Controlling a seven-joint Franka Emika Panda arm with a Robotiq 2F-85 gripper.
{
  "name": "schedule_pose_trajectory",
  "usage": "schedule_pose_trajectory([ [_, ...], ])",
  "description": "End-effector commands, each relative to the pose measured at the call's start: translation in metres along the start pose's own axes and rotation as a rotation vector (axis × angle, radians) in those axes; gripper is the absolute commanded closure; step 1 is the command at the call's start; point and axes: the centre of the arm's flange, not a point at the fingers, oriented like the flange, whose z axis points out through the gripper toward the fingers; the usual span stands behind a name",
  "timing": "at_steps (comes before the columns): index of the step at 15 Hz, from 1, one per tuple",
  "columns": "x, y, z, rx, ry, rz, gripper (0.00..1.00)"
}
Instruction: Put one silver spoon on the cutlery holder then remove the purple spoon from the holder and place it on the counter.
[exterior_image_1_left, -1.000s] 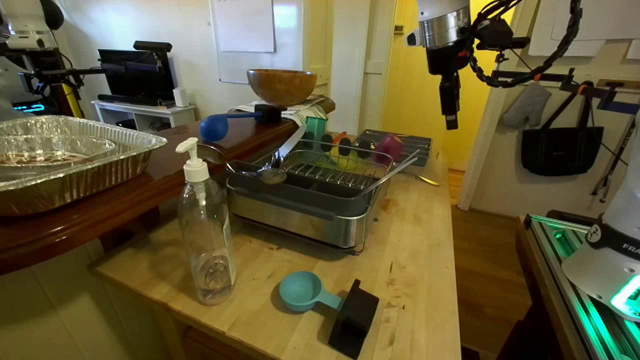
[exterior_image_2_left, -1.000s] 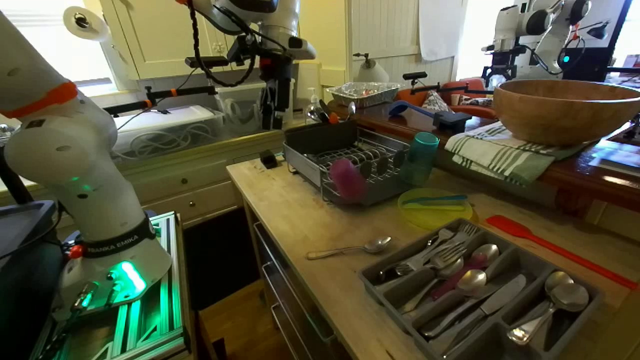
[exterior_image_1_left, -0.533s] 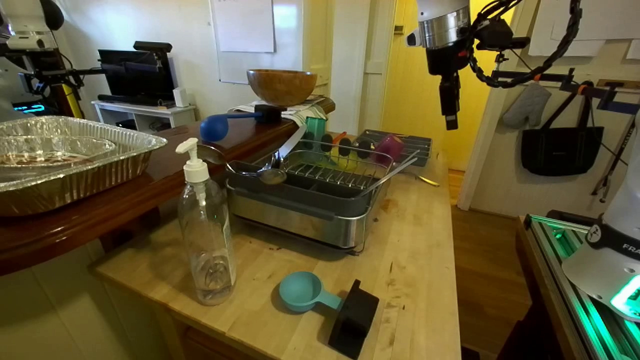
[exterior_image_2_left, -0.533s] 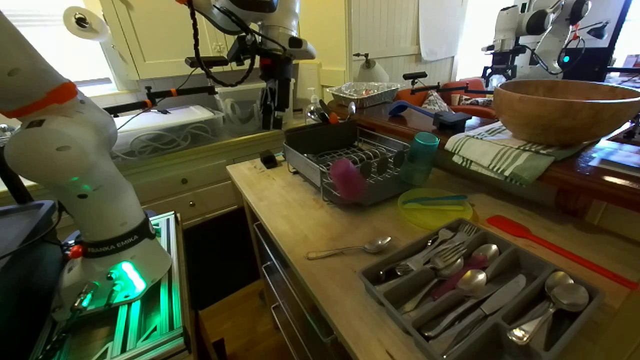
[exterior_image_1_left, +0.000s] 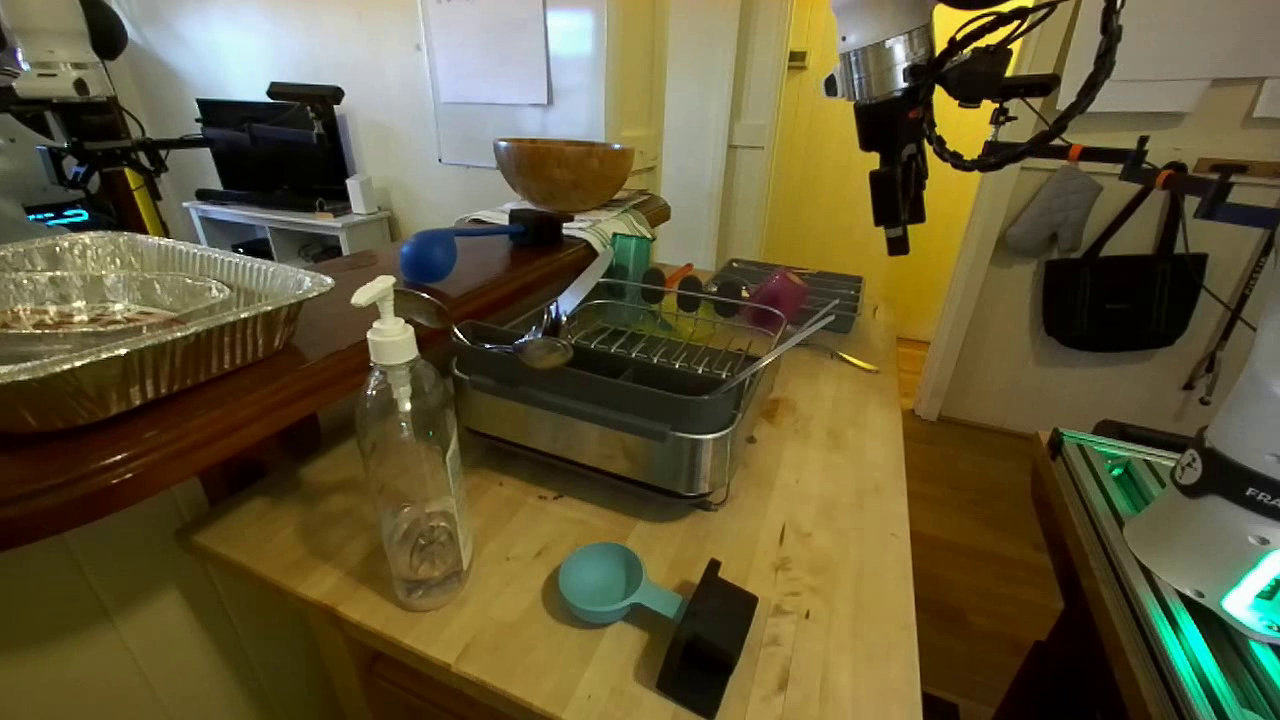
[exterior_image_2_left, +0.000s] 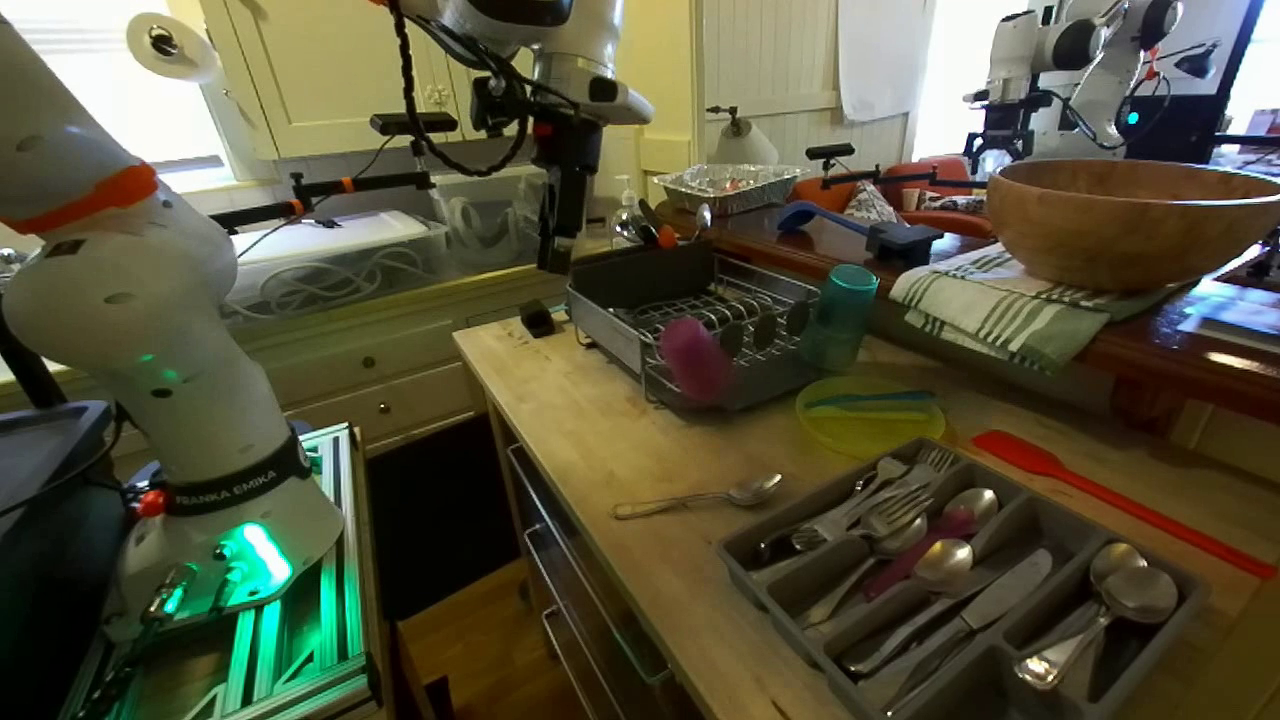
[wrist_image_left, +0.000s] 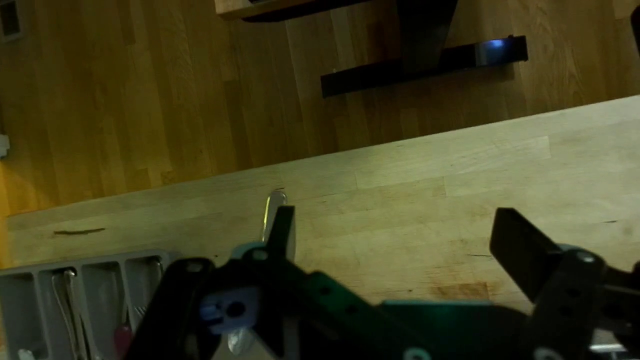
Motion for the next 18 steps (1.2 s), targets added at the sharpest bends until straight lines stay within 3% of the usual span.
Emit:
schedule_pose_trajectory([
  [1, 0.019, 0.031, 0.008, 0.037, -0.002, 0.097, 0.00],
  [9, 0.047, 0.092, 0.021, 0.111, 0.035, 0.241, 0.00],
  [18, 0.083, 0.160, 0.024, 0.143, 0.146, 0.403, 0.00],
])
